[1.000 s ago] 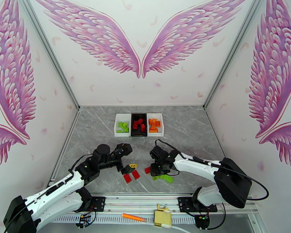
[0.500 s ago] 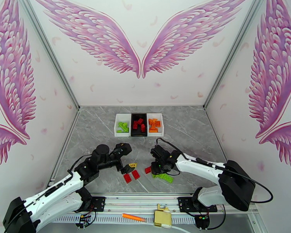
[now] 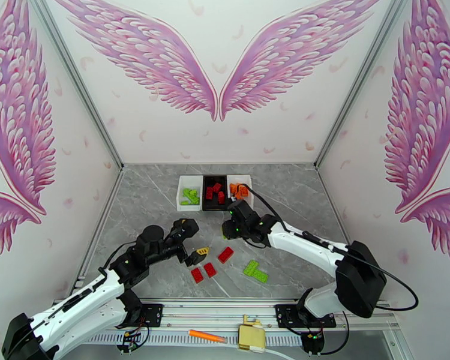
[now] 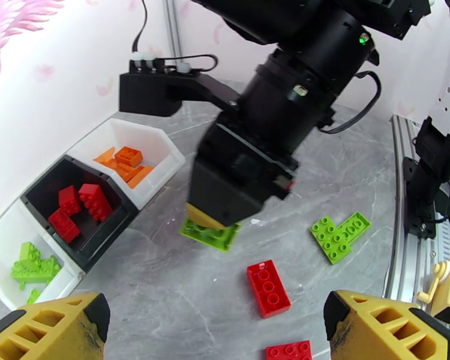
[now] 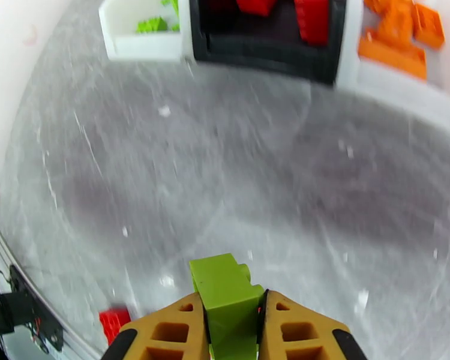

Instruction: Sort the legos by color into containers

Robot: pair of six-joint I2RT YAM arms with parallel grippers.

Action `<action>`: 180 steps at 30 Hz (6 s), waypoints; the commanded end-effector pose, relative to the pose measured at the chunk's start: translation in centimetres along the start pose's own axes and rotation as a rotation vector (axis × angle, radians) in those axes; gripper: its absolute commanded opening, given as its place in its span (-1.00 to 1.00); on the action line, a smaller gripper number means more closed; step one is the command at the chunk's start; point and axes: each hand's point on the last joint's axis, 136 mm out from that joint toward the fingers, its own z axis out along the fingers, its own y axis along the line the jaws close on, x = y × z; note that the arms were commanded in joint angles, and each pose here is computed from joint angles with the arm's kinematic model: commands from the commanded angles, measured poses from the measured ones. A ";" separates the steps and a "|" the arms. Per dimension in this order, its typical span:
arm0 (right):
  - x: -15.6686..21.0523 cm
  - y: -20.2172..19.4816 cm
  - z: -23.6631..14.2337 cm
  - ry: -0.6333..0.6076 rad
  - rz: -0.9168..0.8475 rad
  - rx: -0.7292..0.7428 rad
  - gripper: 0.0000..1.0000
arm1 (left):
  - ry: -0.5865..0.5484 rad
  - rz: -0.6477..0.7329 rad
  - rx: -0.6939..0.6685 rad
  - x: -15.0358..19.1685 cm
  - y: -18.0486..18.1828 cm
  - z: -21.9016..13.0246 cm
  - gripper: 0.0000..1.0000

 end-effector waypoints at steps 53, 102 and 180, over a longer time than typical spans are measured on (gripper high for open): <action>-17.9 -0.5 1.7 -0.507 -0.040 -0.048 0.60 | 0.099 -0.203 -0.182 1.6 4.1 2.8 0.98; -5.0 -12.7 -5.3 -0.400 0.071 0.234 0.94 | 0.758 -0.267 -0.025 14.9 -5.3 13.6 0.16; -6.4 -4.0 -5.5 -0.409 -0.153 -0.023 0.98 | 0.099 -0.401 -0.435 -5.3 22.4 21.1 0.64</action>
